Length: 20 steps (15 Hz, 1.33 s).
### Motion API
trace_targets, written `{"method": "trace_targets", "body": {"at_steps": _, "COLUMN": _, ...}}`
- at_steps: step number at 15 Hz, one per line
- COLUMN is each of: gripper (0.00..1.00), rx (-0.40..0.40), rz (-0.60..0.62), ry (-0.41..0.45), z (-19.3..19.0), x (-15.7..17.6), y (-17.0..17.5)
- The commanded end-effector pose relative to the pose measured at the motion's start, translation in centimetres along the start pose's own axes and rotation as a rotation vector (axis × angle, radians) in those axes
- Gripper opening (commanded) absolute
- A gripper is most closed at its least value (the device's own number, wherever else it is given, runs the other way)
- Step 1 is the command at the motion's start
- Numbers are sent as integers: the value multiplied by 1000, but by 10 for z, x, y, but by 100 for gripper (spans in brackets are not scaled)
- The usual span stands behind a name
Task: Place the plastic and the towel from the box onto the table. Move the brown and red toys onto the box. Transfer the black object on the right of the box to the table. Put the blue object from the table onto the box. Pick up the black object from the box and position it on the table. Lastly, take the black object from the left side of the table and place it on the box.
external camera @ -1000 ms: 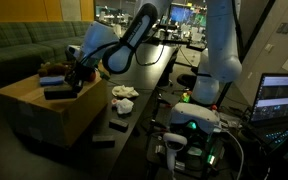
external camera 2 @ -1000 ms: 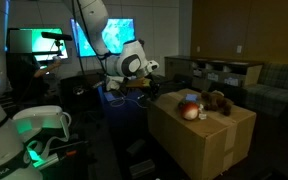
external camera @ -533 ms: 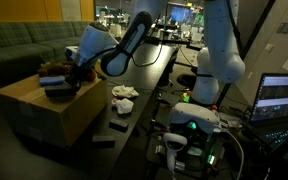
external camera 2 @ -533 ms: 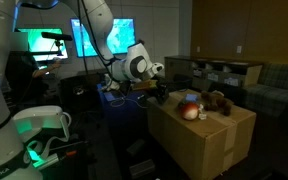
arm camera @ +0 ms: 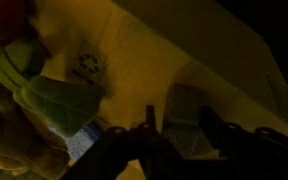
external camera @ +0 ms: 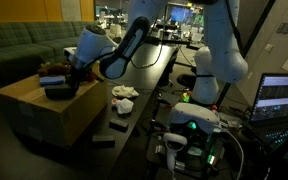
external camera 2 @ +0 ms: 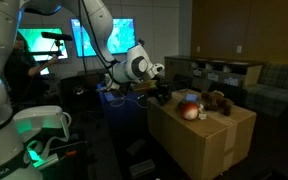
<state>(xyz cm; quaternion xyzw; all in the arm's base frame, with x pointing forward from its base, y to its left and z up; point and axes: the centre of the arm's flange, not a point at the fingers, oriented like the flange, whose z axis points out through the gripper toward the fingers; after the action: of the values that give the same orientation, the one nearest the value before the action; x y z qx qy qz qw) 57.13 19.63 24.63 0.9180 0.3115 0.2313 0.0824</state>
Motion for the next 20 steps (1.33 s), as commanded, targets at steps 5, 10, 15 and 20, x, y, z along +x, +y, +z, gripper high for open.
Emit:
{"method": "trace_targets", "body": {"at_steps": 5, "gripper": 100, "rx": -3, "rz": 71, "ry": 20, "z": -60, "x": -6, "y": 41}}
{"method": "trace_targets", "body": {"at_steps": 10, "gripper": 100, "rx": 98, "rz": 92, "ry": -7, "z": -137, "x": -30, "y": 66}}
{"method": "trace_targets", "body": {"at_steps": 15, "gripper": 100, "rx": 145, "rz": 171, "ry": -123, "z": -208, "x": -80, "y": 100}}
{"method": "trace_targets", "body": {"at_steps": 20, "gripper": 100, "rx": 105, "rz": 318, "ry": -147, "z": -273, "x": -145, "y": 154}}
